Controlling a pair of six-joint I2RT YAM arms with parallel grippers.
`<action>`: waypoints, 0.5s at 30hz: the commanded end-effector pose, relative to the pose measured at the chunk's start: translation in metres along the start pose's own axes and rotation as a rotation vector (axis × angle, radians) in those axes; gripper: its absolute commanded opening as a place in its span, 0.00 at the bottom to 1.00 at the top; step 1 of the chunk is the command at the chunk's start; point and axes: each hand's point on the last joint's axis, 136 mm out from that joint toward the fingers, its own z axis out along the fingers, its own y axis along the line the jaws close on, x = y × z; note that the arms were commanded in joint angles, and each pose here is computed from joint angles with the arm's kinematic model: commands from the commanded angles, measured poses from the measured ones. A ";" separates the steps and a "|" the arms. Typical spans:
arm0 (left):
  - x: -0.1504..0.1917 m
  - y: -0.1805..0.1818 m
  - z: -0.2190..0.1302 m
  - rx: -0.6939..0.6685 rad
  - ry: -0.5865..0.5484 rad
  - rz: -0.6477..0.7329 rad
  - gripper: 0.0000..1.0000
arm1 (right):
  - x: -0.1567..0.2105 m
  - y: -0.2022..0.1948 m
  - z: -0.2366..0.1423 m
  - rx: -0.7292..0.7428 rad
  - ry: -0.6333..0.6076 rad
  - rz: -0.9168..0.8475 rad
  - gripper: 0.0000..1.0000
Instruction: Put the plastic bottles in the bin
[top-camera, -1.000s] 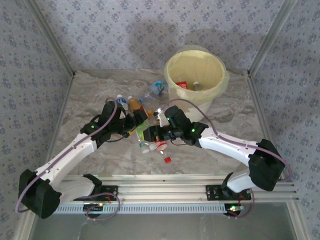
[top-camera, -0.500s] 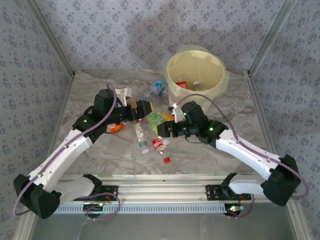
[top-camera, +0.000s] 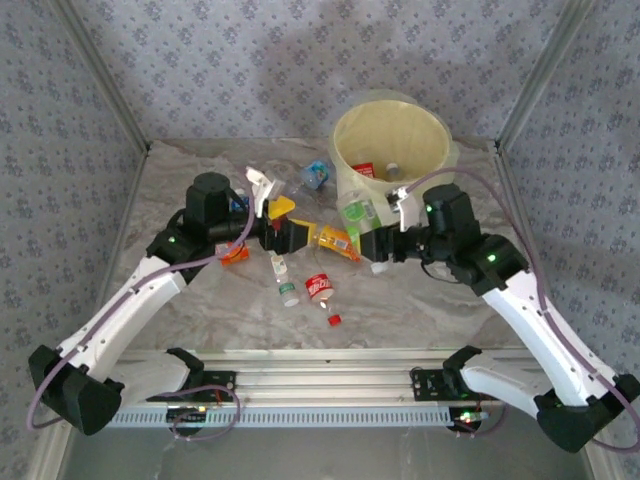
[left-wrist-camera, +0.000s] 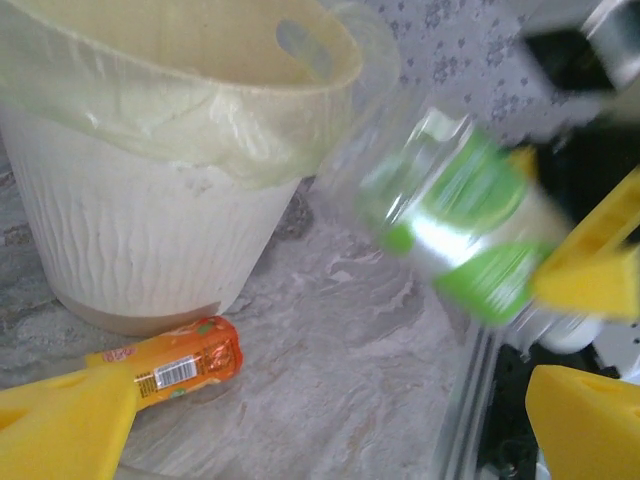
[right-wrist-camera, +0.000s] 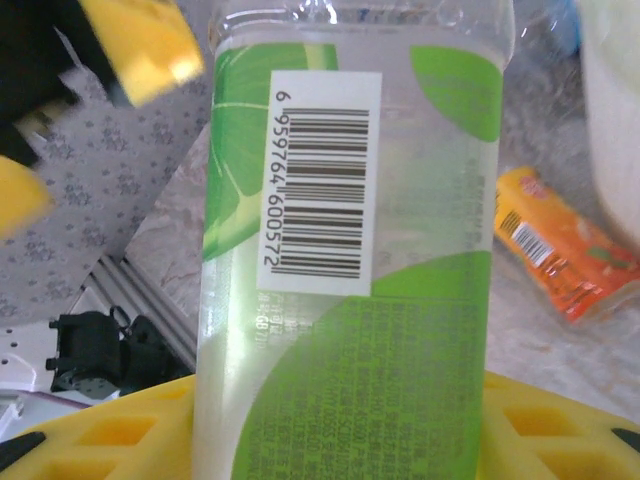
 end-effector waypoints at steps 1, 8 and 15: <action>0.004 0.003 0.003 0.015 -0.046 0.071 0.99 | -0.011 -0.009 -0.022 0.098 0.008 -0.064 0.57; 0.015 0.008 -0.005 -0.036 -0.060 0.059 1.00 | -0.053 -0.021 -0.037 0.209 -0.047 -0.131 0.57; 0.034 0.008 -0.008 -0.070 -0.020 0.071 0.99 | -0.096 -0.037 -0.028 0.279 -0.092 -0.156 0.57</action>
